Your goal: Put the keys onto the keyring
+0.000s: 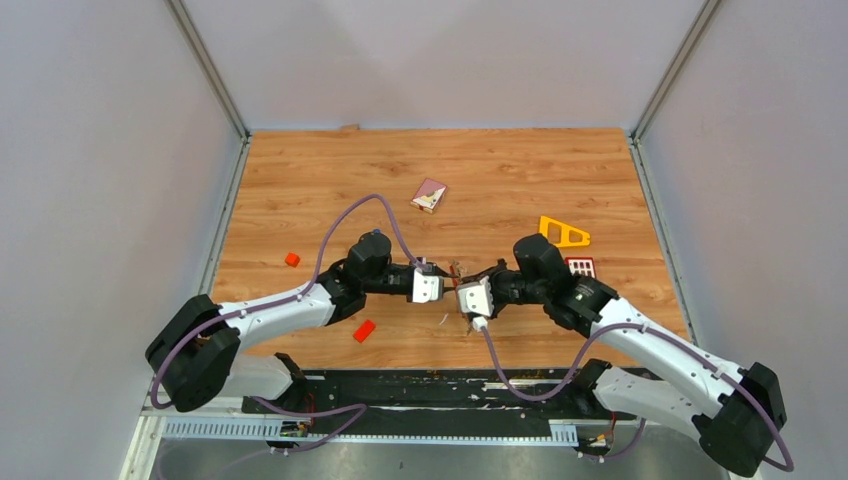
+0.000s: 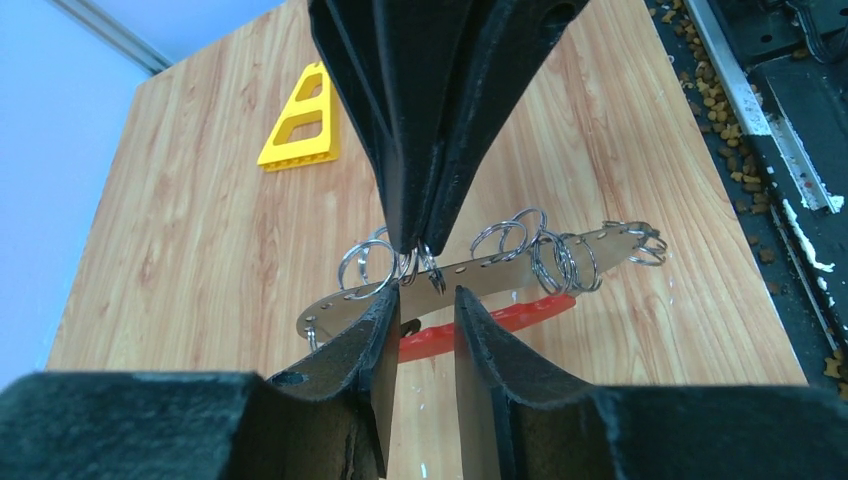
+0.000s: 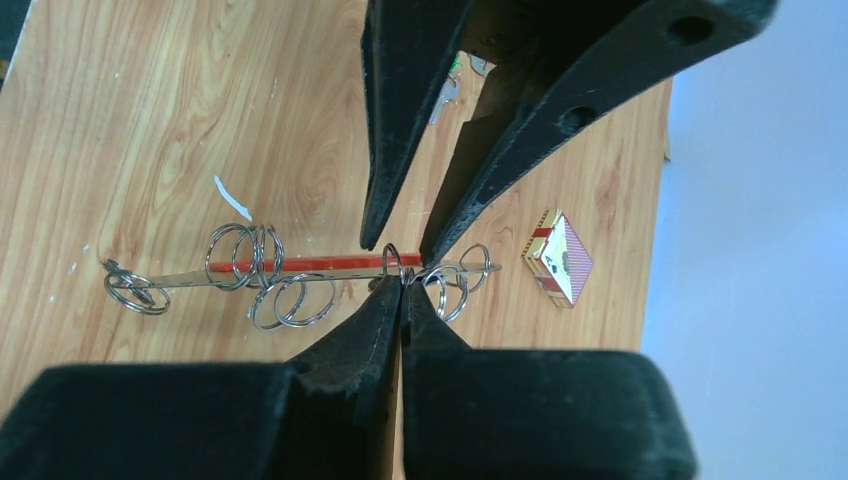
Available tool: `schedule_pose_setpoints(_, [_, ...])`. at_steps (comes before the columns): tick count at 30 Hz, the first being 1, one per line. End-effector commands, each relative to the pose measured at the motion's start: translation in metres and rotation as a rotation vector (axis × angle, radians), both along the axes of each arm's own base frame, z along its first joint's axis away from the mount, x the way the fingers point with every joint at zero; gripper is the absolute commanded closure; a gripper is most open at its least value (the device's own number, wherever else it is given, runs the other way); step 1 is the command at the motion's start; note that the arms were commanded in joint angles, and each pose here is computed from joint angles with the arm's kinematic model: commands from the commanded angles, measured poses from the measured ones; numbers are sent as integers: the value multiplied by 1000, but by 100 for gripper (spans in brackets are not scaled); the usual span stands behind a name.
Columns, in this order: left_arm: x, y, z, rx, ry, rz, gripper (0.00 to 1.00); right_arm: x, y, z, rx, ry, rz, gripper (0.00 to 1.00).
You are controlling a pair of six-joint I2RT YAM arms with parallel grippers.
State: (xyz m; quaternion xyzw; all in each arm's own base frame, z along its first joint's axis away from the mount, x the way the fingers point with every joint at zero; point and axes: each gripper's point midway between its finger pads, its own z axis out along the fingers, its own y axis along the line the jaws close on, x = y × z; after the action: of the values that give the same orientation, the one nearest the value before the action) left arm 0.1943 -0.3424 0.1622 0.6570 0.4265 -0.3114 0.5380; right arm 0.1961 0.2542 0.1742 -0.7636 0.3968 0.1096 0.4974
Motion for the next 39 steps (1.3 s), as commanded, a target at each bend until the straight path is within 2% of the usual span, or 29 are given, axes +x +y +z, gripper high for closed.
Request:
schedule_pose_setpoints(1, [0,-7,21,-41,-63,-30,67,2,12,29,82,70,-16,100])
schedule_pose_setpoints(6, [2,-9,24,-56,-44,-18,69,3,14,29,90,139,-40,100])
schedule_pose_setpoints(12, [9,-13,29,-84,-2,27,77,5,15,31,103,188,-55,100])
schedule_pose_setpoints(18, [12,-14,29,-93,33,51,85,6,16,30,105,208,-61,100])
schedule_pose_setpoints(24, [16,-17,31,-101,61,70,89,5,17,29,105,223,-60,100])
schedule_pose_setpoints(26, [16,-17,30,-103,71,73,92,4,17,30,107,226,-57,100])
schedule_pose_setpoints(28, [16,-18,30,-109,80,75,99,4,18,30,108,230,-57,100])
schedule_pose_setpoints(39, [21,-10,34,-171,95,136,100,10,11,34,124,263,-93,97])
